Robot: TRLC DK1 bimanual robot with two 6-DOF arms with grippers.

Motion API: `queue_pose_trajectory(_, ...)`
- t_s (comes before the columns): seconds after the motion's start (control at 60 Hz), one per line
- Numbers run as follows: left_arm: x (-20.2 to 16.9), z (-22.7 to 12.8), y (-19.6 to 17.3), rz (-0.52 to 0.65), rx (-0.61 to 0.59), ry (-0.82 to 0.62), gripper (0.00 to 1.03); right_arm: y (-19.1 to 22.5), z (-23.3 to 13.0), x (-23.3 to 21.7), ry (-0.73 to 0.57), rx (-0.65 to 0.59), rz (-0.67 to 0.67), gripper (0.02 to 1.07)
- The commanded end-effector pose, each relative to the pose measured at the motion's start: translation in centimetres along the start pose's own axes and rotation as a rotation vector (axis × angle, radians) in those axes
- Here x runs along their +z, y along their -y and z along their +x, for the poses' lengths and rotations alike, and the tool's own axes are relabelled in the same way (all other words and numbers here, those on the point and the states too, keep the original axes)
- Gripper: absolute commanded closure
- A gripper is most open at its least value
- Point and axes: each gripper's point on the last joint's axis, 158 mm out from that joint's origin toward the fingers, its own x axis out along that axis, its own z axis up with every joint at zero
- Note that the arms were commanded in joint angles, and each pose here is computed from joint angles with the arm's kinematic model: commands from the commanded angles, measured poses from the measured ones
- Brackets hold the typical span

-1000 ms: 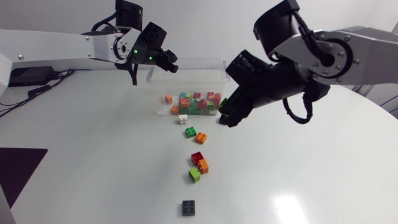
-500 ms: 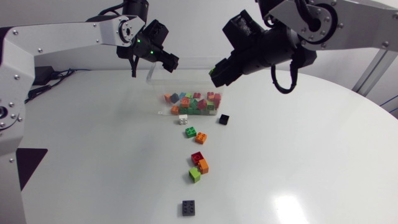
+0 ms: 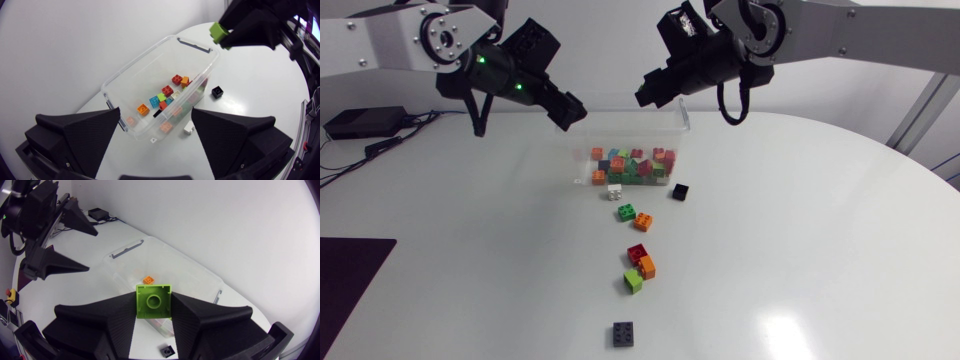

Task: Place the duplo bricks in the container

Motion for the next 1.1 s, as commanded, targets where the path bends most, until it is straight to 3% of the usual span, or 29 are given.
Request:
queue_pose_trajectory(0.0, -1.8, -1.0, 1.9, 0.045, -0.035, -0.023, 0.04, 1.1, 0.7, 1.5, 0.039, -0.020, 0.032, 0.69)
queue_pose_trajectory(0.35, -9.6, -3.6, 8.0, 0.172, -0.143, -0.098, 0.04, 2.3, 2.5, 2.3, 0.068, -0.034, 0.037, 0.69)
queue_pose_trajectory(0.567, -13.2, -4.6, 13.3, 0.324, -0.234, -0.109, 0.04, 2.9, 4.2, 2.4, 0.076, -0.039, 0.035, 0.69)
queue_pose_trajectory(0.633, -13.9, -4.9, 14.3, 0.353, -0.257, -0.108, 0.04, 3.2, 4.7, 2.3, 0.075, -0.044, 0.040, 0.57)
queue_pose_trajectory(0.733, -15.2, -5.3, 16.1, 0.414, -0.296, -0.111, 0.04, 3.8, 4.9, 2.5, 0.078, -0.070, 0.040, 0.18)
queue_pose_trajectory(0.767, -15.5, -5.3, 16.6, 0.422, -0.313, -0.110, 0.04, 3.8, 4.9, 2.7, 0.081, -0.076, 0.036, 0.10)
queue_pose_trajectory(1.083, -19.9, -4.5, 21.7, 0.537, -0.479, -0.169, 0.05, 3.5, 0.4, 2.7, 0.075, -0.096, 0.016, 0.07)
